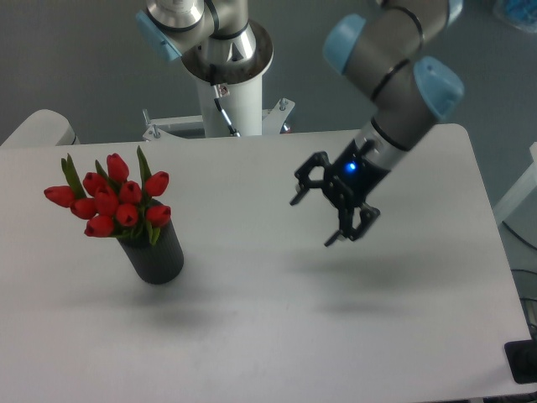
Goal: Pick up the flowers from the vase
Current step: 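Move the open gripper across the table toward the red tulips in the vase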
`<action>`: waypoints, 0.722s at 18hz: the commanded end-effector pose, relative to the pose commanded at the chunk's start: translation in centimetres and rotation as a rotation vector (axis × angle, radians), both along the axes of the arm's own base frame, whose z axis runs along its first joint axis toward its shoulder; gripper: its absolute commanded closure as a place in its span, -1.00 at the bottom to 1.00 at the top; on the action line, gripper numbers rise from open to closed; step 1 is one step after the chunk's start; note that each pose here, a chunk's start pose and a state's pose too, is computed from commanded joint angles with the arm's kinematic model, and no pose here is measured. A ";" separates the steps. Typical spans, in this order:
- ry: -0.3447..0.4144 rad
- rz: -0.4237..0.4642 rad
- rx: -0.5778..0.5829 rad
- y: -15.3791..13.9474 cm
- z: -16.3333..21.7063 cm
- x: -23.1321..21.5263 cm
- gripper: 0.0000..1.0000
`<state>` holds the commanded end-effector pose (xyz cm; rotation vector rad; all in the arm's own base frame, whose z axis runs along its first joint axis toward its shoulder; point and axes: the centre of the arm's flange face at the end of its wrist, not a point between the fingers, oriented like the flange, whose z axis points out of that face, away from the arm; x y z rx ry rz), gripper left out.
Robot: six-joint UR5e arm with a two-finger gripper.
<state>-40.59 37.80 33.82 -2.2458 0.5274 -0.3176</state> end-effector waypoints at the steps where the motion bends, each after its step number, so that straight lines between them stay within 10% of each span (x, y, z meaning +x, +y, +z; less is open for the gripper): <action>1: -0.029 0.009 0.029 -0.1 -0.3 0.8 -1.00; 13: -0.275 0.014 0.241 1.7 -3.1 10.4 -1.00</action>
